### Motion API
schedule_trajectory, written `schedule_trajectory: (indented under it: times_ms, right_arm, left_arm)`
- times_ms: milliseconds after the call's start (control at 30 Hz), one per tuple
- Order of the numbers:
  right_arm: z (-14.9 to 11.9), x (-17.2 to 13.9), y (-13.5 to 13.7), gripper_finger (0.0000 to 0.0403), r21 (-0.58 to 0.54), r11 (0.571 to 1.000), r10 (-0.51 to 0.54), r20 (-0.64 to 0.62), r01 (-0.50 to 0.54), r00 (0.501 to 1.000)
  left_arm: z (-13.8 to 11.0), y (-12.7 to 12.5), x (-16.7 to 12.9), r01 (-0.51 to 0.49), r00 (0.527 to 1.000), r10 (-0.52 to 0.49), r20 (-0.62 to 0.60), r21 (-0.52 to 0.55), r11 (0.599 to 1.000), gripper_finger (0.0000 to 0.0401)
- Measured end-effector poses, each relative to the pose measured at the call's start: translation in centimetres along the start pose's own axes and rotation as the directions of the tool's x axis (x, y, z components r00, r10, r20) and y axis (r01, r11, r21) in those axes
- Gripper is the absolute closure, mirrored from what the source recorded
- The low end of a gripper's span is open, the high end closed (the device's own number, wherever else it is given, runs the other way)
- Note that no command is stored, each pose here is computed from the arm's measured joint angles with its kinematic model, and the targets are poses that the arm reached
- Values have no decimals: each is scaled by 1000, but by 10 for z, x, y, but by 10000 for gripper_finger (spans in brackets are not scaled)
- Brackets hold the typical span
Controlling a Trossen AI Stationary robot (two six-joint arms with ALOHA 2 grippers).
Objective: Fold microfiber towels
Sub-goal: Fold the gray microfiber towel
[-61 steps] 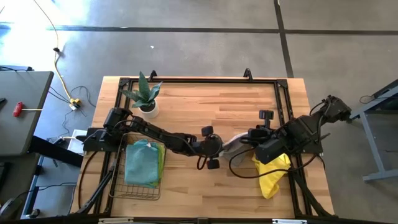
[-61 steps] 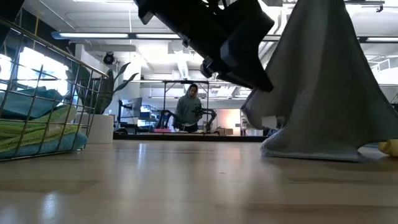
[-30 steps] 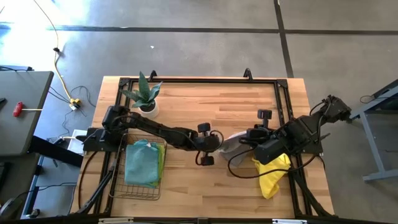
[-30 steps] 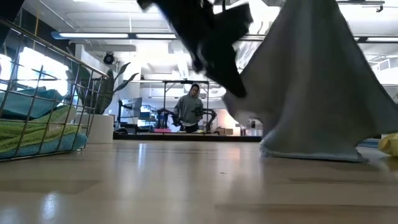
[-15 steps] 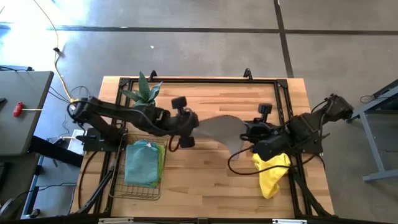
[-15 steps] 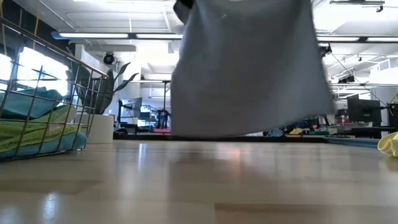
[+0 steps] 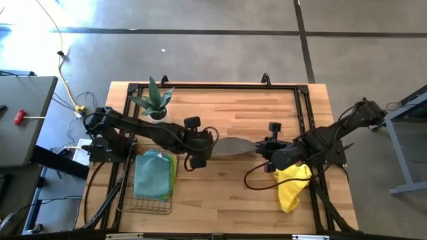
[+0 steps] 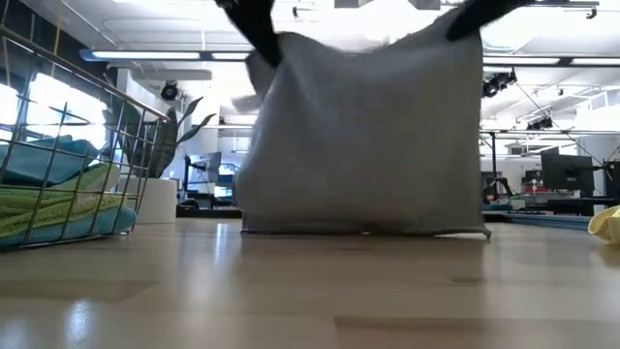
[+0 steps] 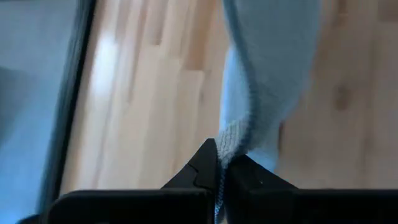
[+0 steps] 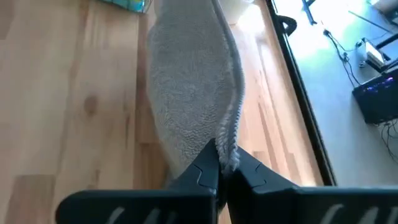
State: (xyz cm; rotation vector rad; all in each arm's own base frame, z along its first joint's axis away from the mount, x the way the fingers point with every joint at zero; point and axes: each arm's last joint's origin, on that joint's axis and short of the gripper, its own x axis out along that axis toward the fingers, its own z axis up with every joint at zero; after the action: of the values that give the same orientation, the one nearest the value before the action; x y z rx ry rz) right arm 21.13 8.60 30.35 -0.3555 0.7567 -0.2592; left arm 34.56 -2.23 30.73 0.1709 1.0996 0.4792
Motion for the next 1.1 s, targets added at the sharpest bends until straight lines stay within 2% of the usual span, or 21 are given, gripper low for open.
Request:
schedule_trajectory:
  times_ms: [133, 300, 467, 567, 667, 733, 833, 933, 1000, 1100]
  right_arm:
    - [-13, 14, -13, 403, -2, 997, -81, 3, 81, 997]
    - [-18, 32, -45, 403, -78, 965, -249, 12, 249, 968]
    - [-10, 48, -81, 403, -185, 918, -344, 67, 350, 937]
    - [-1, 53, -105, 403, -199, 885, -397, 151, 422, 905]
    - [5, 53, -127, 403, -167, 858, -441, 244, 486, 864]
    - [4, 54, -136, 403, -130, 857, -457, 254, 498, 852]
    - [-7, 60, -137, 403, -62, 912, -391, 174, 406, 904]
    - [-27, 67, -124, 403, 33, 986, -167, 27, 166, 986]
    - [-40, 72, -113, 403, 156, 988, 8, -43, -2, 999]
    - [-55, 80, -89, 403, 286, 943, 195, -53, -172, 979]
  left_arm:
    - [4, 12, 22, -99, 994, 101, -36, 43, 994, 401]
    - [11, 47, 38, -273, 961, 276, -36, 73, 959, 401]
    - [18, 84, 50, -413, 910, 412, -35, 0, 911, 401]
    - [25, 105, 50, -476, 879, 476, -23, -42, 878, 401]
    - [30, 118, 49, -500, 865, 501, -4, -83, 862, 401]
    - [33, 121, 46, -491, 869, 495, 5, -118, 863, 401]
    - [28, 116, 46, -428, 903, 429, -19, -120, 896, 401]
    - [20, 100, 49, -259, 966, 252, -61, -174, 950, 401]
    - [14, 81, 57, -139, 988, 121, -96, -203, 969, 401]
    - [0, 44, 68, -12, 992, -15, -127, -204, 979, 401]
